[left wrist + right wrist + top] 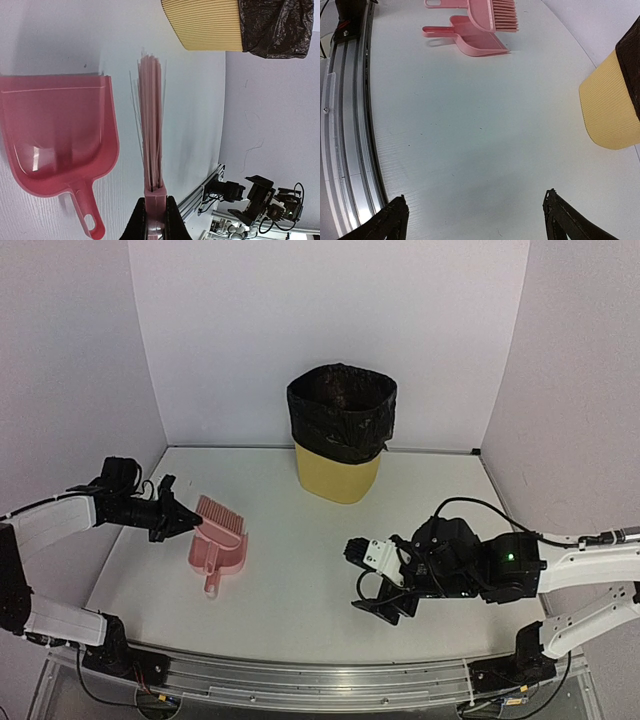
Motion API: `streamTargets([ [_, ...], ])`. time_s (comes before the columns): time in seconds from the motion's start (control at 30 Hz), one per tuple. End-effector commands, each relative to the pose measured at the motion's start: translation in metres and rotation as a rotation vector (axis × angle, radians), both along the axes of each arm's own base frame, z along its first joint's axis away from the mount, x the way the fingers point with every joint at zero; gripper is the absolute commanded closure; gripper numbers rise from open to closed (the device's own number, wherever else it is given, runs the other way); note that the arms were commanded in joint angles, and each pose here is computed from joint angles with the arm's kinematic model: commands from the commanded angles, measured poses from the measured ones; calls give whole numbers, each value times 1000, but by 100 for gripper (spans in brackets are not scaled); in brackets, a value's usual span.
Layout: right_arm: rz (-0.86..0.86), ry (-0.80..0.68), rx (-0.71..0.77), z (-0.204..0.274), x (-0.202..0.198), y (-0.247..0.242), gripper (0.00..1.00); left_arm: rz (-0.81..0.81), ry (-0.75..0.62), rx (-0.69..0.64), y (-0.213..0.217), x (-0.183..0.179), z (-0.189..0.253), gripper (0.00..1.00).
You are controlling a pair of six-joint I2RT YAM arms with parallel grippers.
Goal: Sweep away the paper scraps from the table
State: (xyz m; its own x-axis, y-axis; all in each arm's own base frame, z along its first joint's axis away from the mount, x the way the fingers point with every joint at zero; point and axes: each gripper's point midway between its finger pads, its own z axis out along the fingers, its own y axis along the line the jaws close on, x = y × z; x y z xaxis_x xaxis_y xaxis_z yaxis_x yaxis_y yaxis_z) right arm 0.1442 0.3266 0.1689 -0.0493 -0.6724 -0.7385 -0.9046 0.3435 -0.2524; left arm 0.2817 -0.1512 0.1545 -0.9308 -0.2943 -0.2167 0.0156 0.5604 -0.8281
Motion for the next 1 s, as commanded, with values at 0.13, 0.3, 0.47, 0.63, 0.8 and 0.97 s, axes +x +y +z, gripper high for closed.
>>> streamTargets([
  [0.13, -4, 54, 33, 1, 0, -9, 10, 54, 17, -32, 3, 2, -15, 100],
  [0.3, -4, 74, 36, 2, -2, -11, 10, 48, 10, -30, 2, 12, -17, 100],
  [0.47, -10, 78, 22, 0, -3, -15, 10, 60, 54, 14, 8, 16, -36, 100],
  [0.63, -6, 102, 10, -5, -4, -11, 10, 59, 72, 2, 7, 24, -46, 100],
  [0.8, -7, 107, 2, -7, -4, -10, 10, 57, 71, 1, 7, 28, -46, 100],
  [0.97, -6, 101, 3, -5, -3, -9, 11, 48, 81, 26, 9, 28, -52, 100],
])
